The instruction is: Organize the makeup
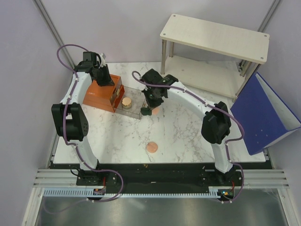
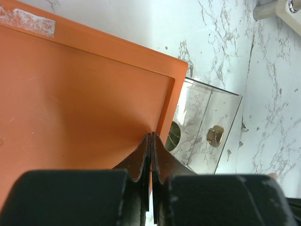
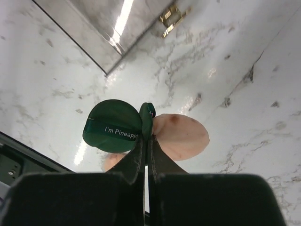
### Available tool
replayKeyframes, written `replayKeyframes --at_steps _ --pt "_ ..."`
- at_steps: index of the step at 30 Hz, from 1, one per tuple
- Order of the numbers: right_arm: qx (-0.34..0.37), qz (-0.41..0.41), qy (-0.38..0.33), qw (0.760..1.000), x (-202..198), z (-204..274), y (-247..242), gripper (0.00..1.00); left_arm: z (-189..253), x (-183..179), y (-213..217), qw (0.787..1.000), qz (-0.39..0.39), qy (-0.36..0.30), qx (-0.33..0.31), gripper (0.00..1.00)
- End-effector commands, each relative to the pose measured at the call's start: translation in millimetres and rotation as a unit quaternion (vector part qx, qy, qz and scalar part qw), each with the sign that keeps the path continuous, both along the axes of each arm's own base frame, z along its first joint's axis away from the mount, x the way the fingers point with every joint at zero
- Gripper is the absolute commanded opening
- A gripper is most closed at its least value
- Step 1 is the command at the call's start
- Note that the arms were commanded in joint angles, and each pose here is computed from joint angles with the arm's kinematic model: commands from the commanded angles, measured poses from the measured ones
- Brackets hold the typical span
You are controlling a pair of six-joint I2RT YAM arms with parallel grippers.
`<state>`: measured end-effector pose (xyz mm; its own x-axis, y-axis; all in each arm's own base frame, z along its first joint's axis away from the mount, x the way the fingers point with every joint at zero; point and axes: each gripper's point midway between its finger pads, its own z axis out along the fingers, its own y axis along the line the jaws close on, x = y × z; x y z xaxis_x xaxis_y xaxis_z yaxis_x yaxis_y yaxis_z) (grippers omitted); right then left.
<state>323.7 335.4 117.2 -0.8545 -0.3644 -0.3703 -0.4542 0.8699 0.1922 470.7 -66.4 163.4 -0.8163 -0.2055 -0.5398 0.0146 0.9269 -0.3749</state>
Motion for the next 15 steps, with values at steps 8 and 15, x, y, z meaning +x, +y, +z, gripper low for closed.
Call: replayKeyframes --at_steps 8,15 --pt "0.116 -0.001 -0.088 0.989 72 53 77 0.00 -44 -51 -30 0.991 -0.042 0.121 -0.035 0.03" --pt "0.161 -0.016 -0.064 0.985 87 22 109 0.00 -39 -50 -29 0.992 -0.042 0.116 -0.035 0.03"
